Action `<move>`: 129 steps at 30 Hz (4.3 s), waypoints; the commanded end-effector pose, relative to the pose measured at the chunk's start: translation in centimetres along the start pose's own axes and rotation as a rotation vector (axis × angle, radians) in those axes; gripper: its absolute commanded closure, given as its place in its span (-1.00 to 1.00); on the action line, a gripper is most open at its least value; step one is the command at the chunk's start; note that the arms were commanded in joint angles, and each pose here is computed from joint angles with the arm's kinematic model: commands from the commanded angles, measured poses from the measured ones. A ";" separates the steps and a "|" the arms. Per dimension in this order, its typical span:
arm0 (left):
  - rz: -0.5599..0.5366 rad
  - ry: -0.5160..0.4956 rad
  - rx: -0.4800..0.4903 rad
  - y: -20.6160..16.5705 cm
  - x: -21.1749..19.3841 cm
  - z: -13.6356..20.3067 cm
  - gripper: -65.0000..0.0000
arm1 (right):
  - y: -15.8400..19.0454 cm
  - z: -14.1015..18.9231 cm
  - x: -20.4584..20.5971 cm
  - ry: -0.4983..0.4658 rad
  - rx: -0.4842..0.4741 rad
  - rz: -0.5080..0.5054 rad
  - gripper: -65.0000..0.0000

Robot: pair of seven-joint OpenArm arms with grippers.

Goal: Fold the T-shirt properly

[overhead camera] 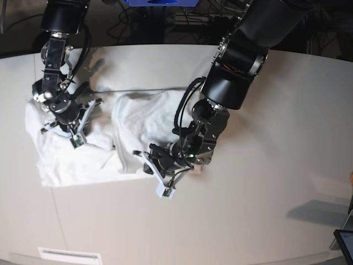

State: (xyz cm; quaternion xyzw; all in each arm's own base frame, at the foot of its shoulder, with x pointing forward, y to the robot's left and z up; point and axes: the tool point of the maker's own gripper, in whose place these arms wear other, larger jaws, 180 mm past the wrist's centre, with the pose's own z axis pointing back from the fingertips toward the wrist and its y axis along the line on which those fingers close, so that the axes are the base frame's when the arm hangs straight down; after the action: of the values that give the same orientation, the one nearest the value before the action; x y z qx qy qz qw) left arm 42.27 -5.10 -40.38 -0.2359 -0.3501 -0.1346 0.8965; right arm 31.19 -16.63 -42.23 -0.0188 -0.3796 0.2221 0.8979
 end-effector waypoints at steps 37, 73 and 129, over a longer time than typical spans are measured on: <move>-0.171 0.064 0.178 3.9 -10.0 9.4 1.00 | -1.2 5.2 1.9 -0.018 -0.114 0.119 0.67; -0.069 -0.071 0.255 4.8 -9.7 16.2 1.00 | -12.7 10.1 -1.3 0.042 -0.015 -0.443 -0.12; -0.049 0.147 0.544 16.0 -13.9 21.2 0.99 | -3.0 3.2 -2.6 0.076 0.461 -0.665 -0.50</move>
State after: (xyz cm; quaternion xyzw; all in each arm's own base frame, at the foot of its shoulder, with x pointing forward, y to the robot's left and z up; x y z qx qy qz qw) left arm 27.50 21.43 -40.95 0.0464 -0.3338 -0.0651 0.9392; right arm 29.31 -20.10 -40.35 0.3186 -0.3006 -0.0109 0.8989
